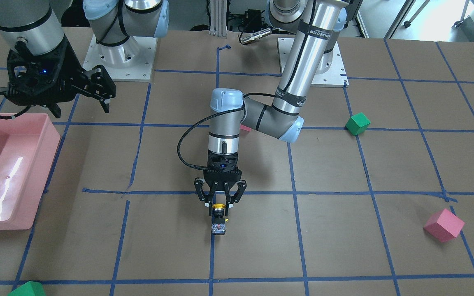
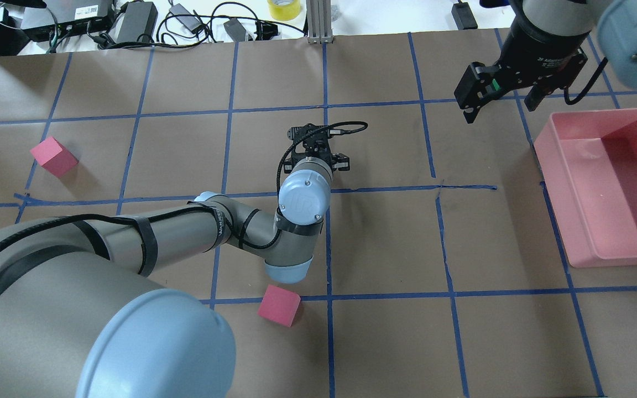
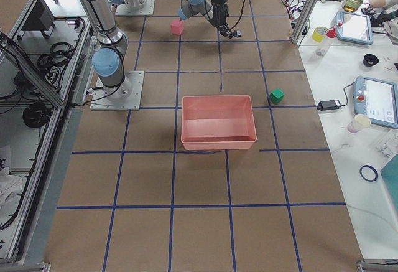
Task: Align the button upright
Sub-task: 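Lift the switch with the left gripper and rotate it cap-up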
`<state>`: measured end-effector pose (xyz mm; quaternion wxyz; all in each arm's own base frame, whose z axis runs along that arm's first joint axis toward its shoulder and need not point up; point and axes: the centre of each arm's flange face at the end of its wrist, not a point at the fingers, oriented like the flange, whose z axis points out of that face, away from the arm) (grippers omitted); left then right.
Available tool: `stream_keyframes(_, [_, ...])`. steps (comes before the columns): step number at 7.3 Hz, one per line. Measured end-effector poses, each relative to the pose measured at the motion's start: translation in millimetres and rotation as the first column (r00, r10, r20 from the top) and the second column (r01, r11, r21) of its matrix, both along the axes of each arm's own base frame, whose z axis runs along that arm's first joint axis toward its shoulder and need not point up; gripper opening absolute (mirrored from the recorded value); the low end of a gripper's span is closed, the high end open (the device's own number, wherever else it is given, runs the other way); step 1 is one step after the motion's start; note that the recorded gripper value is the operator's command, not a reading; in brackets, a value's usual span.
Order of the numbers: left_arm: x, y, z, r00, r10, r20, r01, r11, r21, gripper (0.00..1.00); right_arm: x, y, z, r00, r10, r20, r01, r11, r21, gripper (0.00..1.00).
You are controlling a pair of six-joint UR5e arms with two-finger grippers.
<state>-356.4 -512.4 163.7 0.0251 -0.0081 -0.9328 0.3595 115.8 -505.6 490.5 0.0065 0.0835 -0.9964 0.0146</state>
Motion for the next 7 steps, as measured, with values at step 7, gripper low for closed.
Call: stream_keyframes(7, [-6.7,-39.7,77.1,0.998,-0.041,0.044,0.014,0.871,0.49,0.29,-0.1,0.0,-0.6,1.0,-0.004,0.001,0.004,1.0,0.002,1.0])
